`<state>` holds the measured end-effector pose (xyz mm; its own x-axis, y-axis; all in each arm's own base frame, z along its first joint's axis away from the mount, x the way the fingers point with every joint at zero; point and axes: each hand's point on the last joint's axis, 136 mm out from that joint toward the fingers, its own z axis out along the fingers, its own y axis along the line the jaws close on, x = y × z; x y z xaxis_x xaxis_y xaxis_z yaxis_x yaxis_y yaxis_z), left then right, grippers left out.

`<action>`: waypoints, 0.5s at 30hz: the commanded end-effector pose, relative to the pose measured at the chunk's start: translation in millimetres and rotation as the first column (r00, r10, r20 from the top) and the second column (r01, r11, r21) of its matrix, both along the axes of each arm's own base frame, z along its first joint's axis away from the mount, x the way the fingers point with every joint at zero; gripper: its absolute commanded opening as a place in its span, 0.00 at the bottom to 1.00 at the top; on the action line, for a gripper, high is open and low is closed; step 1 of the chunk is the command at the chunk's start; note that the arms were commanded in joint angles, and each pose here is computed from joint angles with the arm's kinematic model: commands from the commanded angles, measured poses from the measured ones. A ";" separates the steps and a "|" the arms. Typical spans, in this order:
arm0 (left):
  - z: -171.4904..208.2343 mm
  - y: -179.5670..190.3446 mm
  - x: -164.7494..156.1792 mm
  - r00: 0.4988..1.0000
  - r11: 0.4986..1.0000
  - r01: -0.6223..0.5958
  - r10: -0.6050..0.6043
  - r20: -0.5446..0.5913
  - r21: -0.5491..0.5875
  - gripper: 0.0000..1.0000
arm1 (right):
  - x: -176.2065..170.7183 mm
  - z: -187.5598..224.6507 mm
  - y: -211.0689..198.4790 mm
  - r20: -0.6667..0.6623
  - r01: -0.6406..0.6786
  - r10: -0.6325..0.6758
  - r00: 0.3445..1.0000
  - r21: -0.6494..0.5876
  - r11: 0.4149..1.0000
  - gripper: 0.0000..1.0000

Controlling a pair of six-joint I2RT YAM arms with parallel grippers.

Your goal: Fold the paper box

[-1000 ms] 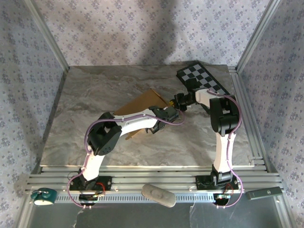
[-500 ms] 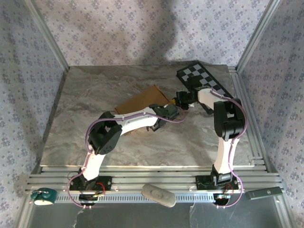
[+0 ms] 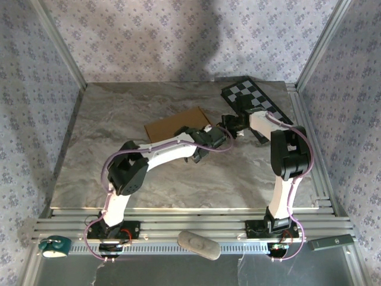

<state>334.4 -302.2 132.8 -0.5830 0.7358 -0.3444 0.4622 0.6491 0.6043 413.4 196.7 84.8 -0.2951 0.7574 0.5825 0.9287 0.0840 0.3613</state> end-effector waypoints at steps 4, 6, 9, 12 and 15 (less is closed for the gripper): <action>140.4 19.8 -3.0 0.979 0.900 -0.080 0.151 0.135 -0.428 1.00 | 6.2 29.5 -0.9 0.010 0.031 -0.031 0.999 0.030 0.999 0.00; 164.5 36.4 -5.6 0.971 0.843 -0.105 0.201 0.129 -0.528 1.00 | 10.4 32.6 -1.8 0.016 0.045 -0.045 0.999 0.035 0.998 0.00; 169.5 79.0 -2.4 0.939 0.710 -0.241 0.343 0.026 -0.662 1.00 | 15.7 37.5 -4.3 0.023 0.064 -0.065 0.998 0.043 0.997 0.00; 139.0 130.1 2.5 0.842 0.435 -0.467 0.483 -0.238 -0.770 1.00 | 21.3 44.4 -10.5 0.033 0.088 -0.090 0.995 0.050 0.995 0.00; 108.0 157.6 -0.9 0.750 0.146 -0.566 0.499 -0.434 -0.811 1.00 | 25.3 50.6 -18.0 0.041 0.106 -0.108 0.993 0.049 0.993 0.00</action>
